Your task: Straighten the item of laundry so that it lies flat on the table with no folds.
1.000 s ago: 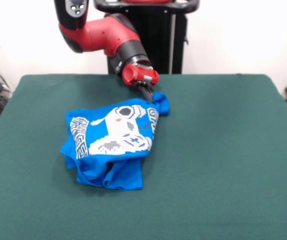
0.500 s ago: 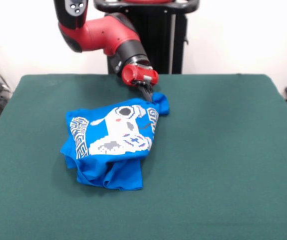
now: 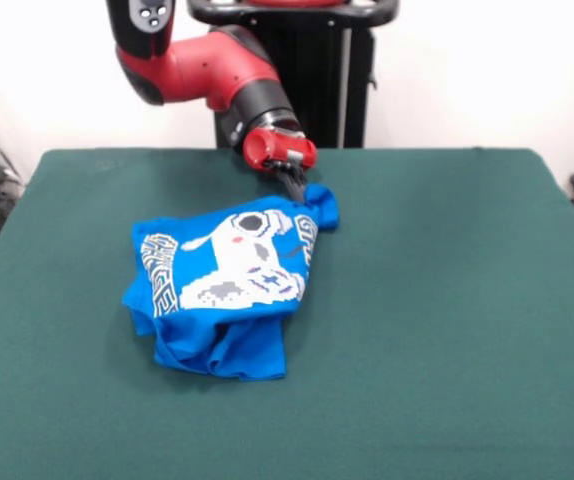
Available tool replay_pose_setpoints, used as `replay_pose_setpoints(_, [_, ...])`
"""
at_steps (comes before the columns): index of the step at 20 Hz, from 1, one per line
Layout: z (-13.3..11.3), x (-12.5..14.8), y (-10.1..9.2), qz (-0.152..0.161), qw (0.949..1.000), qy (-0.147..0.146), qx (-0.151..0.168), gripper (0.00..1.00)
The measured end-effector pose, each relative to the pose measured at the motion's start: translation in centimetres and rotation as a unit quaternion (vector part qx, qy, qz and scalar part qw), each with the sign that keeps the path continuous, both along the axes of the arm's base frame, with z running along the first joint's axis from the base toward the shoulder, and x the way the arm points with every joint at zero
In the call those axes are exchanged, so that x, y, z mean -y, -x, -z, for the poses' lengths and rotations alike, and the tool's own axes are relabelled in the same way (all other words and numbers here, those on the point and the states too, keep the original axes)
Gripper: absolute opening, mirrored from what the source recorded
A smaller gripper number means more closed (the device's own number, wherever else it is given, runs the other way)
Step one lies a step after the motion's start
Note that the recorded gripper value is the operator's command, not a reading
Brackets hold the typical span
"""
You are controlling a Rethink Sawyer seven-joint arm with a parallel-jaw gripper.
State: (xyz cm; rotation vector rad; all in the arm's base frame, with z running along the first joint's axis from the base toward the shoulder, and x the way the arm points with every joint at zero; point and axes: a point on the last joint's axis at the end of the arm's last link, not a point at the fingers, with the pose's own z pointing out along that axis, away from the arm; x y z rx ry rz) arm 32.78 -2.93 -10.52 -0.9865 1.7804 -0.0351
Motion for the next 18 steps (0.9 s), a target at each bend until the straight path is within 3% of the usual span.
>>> replay_pose_setpoints(7, [0.0,0.3,0.5,-0.002,1.0,-0.005,-0.004,0.0])
replay_pose_setpoints(8, [0.0,0.4,0.5,-0.001,1.0,-0.006,-0.003,1.0])
replay_pose_setpoints(18, [-0.6,1.2,-0.4,0.003,1.0,-0.001,0.006,1.0])
